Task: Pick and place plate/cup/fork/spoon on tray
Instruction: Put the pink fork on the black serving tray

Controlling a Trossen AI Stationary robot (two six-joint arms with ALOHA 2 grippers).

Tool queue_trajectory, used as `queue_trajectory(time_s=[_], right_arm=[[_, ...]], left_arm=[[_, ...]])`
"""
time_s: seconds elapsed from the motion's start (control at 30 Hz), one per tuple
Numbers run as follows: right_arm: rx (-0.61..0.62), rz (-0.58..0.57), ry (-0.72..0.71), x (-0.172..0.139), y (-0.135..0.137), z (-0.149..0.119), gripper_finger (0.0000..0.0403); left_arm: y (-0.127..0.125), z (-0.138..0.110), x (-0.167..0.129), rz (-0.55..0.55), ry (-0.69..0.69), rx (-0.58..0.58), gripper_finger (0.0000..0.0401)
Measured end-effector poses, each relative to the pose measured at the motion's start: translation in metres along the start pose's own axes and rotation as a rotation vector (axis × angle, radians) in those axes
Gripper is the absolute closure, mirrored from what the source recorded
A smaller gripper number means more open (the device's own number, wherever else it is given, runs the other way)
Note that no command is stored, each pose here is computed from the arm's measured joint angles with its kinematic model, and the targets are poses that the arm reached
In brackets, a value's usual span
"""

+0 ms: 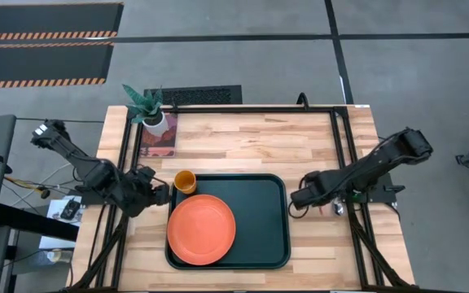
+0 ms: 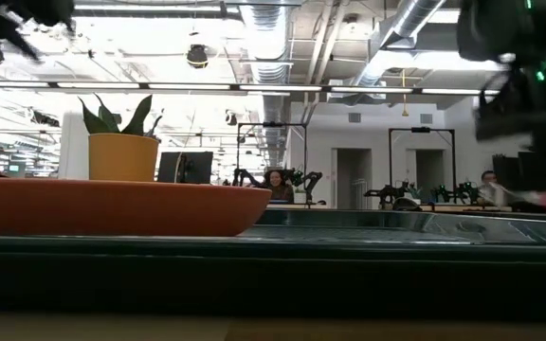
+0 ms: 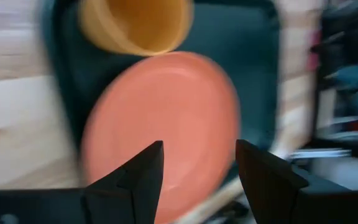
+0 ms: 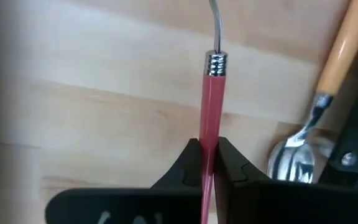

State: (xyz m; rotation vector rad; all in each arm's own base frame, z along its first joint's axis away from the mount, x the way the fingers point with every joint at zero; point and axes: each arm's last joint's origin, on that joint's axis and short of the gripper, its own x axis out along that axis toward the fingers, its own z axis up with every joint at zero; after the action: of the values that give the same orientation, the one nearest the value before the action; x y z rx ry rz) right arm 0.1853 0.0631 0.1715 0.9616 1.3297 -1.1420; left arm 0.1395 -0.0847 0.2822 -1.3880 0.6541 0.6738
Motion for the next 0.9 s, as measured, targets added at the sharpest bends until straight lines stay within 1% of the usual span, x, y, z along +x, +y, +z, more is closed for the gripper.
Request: queue_trajectory(time_s=[0.07, 0.1, 0.23, 0.37, 0.43, 0.5, 0.6, 0.67, 0.73, 0.9], right_arm=[[-0.017, 0.032, -0.056, -0.015, -0.002, 0.000, 0.0389], [-0.045, 0.045, -0.091, -0.022, -0.002, 0.001, 0.0389], [-0.197, 0.053, -0.232, -0.051, -0.003, 0.003, 0.0389], [-0.479, 0.018, -0.439, -0.074, 0.005, 0.006, 0.0389], [-0.606, -0.049, -0.537, -0.083, 0.010, 0.010, 0.0389], [-0.722, -0.146, -0.624, -0.089, 0.017, 0.015, 0.0389], [-0.851, -0.307, -0.727, -0.095, 0.028, 0.025, 0.0389], [-0.933, -0.407, -0.759, -0.095, 0.036, 0.032, 0.0389], [-0.994, -0.497, -0.815, -0.096, 0.045, 0.037, 0.0389], [-1.089, -0.721, -0.995, -0.098, 0.070, 0.045, 0.0384]], left_arm=[[-0.007, 0.004, -0.003, -0.083, -0.009, -0.048, 0.0215], [-0.010, 0.006, -0.004, -0.121, -0.016, -0.067, 0.0215], [-0.025, 0.022, -0.011, -0.280, -0.076, -0.109, 0.0215], [-0.041, 0.040, -0.012, -0.399, -0.153, -0.130, 0.0215], [-0.048, 0.049, -0.011, -0.442, -0.186, -0.135, 0.0215], [-0.055, 0.058, -0.009, -0.479, -0.216, -0.134, 0.0215], [-0.062, 0.073, -0.003, -0.495, -0.238, -0.140, 0.0215], [-0.065, 0.082, 0.001, -0.494, -0.239, -0.144, 0.0215], [-0.068, 0.088, 0.006, -0.499, -0.228, -0.148, 0.0215], [-0.076, 0.097, 0.021, -0.494, -0.183, -0.146, 0.0215]])
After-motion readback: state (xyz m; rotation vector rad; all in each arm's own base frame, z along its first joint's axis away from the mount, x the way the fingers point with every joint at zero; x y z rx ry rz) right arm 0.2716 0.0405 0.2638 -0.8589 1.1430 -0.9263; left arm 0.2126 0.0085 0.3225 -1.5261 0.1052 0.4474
